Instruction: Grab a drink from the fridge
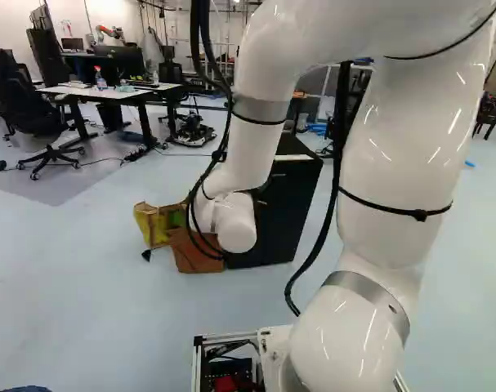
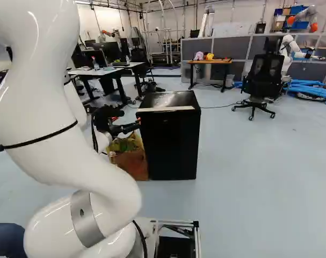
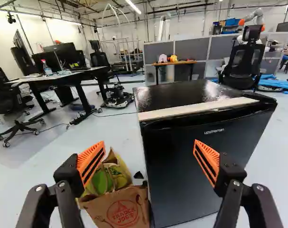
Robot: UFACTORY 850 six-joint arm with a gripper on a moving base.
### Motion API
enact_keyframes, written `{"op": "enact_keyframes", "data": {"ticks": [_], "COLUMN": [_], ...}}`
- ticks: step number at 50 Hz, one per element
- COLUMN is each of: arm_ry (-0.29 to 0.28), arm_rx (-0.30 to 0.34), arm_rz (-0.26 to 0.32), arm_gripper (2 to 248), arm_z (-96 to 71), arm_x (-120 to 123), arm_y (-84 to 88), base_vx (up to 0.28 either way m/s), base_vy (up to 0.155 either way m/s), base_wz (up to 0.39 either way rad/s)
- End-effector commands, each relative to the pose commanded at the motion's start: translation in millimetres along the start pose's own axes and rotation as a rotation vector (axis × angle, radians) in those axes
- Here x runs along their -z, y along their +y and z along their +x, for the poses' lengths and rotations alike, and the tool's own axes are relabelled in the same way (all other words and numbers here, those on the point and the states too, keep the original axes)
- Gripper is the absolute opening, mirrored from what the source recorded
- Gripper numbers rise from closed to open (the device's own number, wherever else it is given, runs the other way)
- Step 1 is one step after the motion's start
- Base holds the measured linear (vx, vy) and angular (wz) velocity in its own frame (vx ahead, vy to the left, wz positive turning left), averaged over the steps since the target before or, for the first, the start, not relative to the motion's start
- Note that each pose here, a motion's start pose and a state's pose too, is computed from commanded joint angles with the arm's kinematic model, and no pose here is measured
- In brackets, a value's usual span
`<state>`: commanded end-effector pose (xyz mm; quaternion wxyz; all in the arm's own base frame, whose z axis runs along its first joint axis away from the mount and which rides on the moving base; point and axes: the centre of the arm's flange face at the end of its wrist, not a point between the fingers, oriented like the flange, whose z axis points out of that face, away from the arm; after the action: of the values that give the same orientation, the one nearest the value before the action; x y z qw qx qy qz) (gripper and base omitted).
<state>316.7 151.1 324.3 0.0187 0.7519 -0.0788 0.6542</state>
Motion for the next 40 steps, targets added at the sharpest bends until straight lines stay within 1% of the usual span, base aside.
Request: {"op": "enact_keyframes", "data": {"ticks": [40], "arm_ry": [-0.009], "arm_rx": [0.039], "arm_rz": [-0.13], "arm_gripper": [247], "arm_z": [-40.2], "arm_x": [-36.7], "arm_y": [-14.9], "base_vx": [0.0], "base_vy": [0.0], "base_wz": [0.0]}}
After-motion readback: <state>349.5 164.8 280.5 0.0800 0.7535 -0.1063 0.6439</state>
